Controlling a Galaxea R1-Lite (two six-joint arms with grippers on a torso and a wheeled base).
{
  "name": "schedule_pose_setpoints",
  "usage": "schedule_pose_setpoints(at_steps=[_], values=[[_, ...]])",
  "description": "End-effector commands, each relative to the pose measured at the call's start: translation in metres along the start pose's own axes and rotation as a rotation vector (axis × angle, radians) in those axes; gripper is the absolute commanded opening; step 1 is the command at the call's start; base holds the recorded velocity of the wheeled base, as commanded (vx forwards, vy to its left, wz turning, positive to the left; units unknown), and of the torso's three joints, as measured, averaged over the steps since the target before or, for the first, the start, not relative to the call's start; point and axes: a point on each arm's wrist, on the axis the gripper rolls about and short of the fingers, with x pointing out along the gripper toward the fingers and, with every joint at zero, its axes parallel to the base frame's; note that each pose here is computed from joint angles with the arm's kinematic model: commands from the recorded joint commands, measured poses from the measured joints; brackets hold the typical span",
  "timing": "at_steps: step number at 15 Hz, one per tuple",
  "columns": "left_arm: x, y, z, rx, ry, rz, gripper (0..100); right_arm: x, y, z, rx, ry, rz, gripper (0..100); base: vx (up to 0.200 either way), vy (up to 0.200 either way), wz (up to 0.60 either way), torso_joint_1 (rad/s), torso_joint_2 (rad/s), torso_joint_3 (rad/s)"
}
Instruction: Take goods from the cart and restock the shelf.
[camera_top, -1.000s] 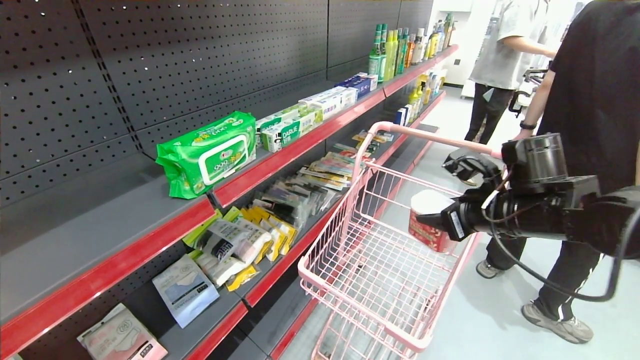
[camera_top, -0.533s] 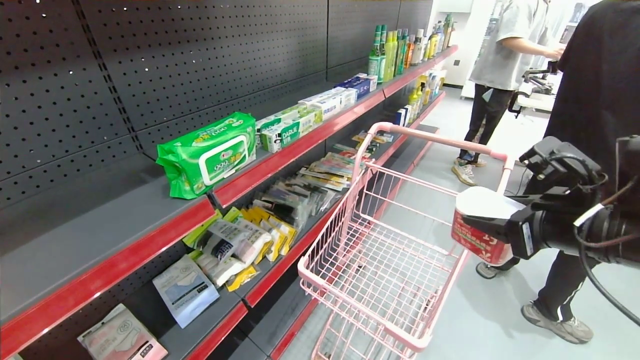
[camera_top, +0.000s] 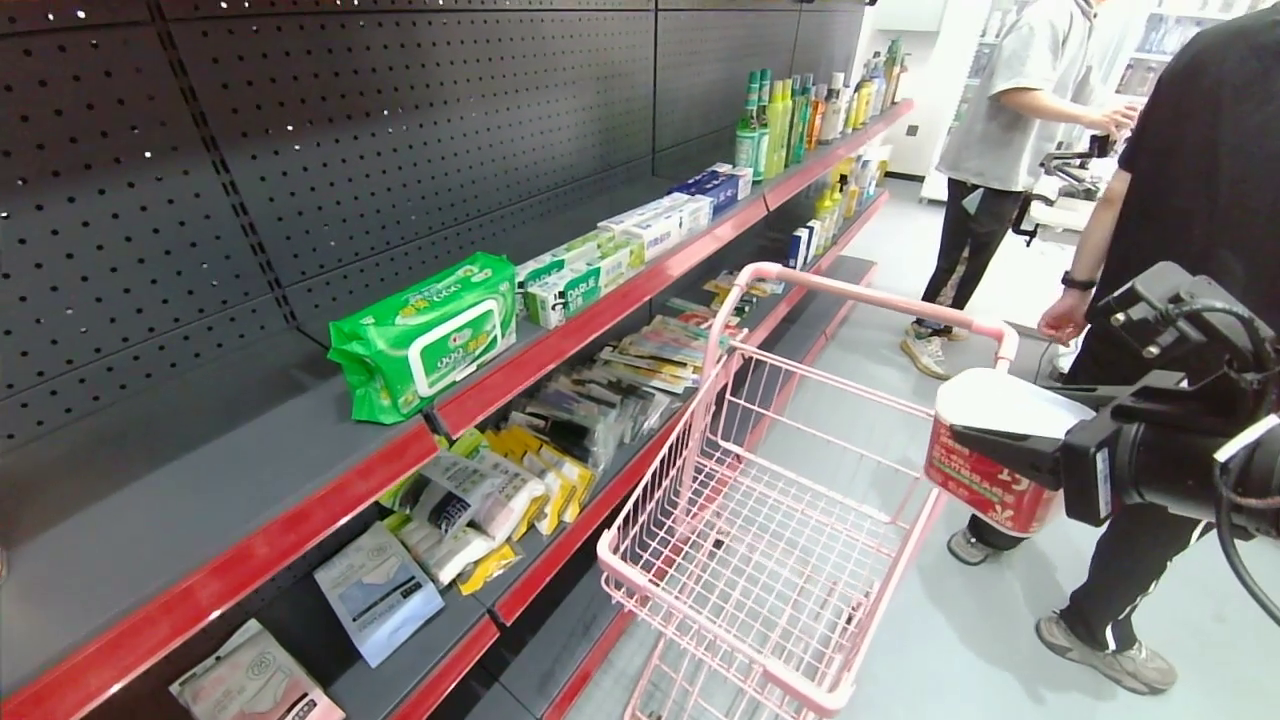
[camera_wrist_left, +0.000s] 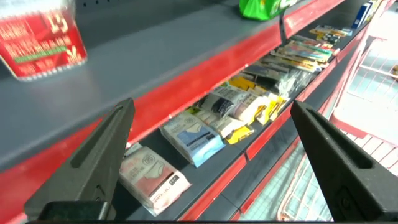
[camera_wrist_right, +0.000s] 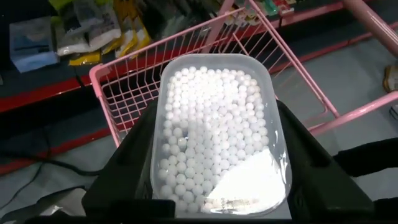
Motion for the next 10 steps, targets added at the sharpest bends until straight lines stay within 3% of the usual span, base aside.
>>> schedule_pose_setpoints(at_steps=[1, 10], values=[[0.000, 0.000, 0.000, 0.000, 0.001, 0.000, 100, 0.002, 0.000, 0.000, -0.001, 0.005, 0.002, 0, 0.000, 0.000, 0.00, 0.193, -0.44, -0.246], [0.000, 0.000, 0.000, 0.000, 0.001, 0.000, 100, 0.018, -0.005, 0.019, -0.014, -0.033, 0.041, 0, 0.000, 0.000, 0.00, 0.167, -0.37, -0.212]])
